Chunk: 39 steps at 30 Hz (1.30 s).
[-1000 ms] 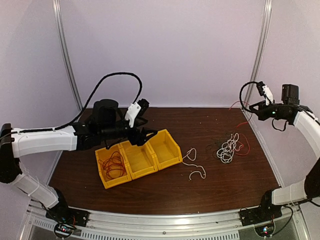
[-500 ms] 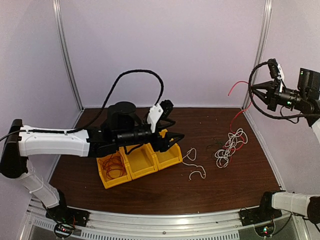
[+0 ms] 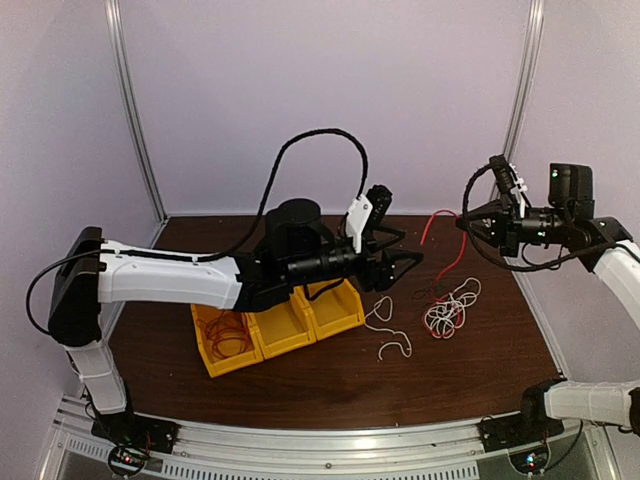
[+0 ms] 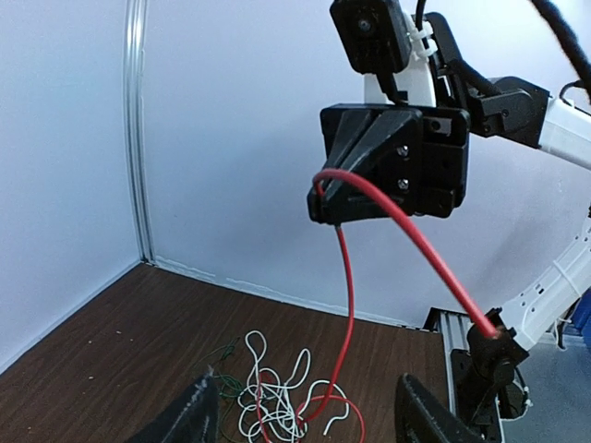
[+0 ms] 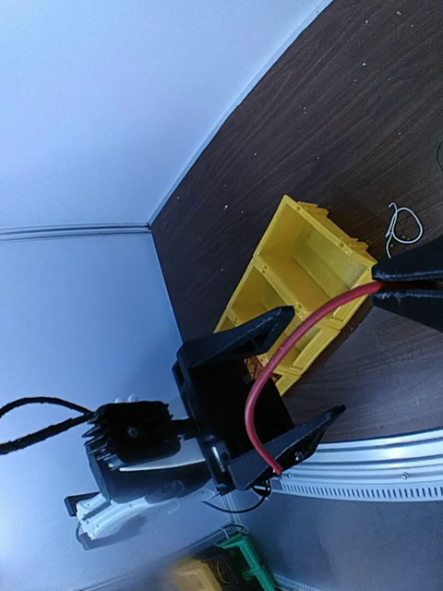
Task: Untangle the cables
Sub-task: Pass from the right arm to the left
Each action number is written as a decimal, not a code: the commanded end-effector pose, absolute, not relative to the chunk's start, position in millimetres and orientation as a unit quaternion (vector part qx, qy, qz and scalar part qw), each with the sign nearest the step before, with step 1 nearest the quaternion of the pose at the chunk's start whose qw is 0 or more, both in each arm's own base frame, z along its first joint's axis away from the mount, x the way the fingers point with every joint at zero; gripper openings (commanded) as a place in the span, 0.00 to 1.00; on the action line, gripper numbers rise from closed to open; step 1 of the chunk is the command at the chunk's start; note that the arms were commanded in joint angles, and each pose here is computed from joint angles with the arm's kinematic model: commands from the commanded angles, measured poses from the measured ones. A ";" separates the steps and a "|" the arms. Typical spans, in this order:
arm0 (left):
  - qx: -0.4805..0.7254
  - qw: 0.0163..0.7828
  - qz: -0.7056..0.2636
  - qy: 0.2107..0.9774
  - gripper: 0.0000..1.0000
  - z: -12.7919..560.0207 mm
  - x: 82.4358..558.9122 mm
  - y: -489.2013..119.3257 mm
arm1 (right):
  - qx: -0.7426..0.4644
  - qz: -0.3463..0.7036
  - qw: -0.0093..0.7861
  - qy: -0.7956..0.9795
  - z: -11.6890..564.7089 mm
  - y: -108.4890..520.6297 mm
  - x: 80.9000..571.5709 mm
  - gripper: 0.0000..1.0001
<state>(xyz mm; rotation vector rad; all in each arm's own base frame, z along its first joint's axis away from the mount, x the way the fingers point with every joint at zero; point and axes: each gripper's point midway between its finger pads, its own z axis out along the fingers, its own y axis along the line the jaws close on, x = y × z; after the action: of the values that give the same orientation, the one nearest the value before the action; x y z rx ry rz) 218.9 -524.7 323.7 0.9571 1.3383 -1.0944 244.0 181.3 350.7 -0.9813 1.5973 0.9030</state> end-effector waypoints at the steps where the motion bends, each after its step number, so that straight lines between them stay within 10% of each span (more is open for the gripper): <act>1: 0.401 0.548 -0.522 0.517 0.64 338.3 202.7 -548.8 | -0.444 0.396 0.515 0.617 369.5 199.2 232.4 0.00; 30: 0.422 0.531 -0.521 0.518 0.00 303.8 206.5 -587.7 | -0.462 0.415 0.488 0.613 376.2 219.4 229.8 0.00; 34: 0.416 0.539 -0.520 0.516 0.00 310.7 207.0 -582.6 | -0.461 0.414 0.484 0.618 374.7 217.8 229.5 0.34; 39: 0.389 0.552 -0.518 0.526 0.00 324.2 210.8 -568.3 | -0.459 0.376 0.479 0.647 345.9 200.2 242.3 0.48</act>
<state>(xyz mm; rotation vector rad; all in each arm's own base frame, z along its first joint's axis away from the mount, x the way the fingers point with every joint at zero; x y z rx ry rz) 207.3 -583.7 290.4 1.0097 1.2988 -1.2331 235.7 212.9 359.9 -1.1130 1.5422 0.9854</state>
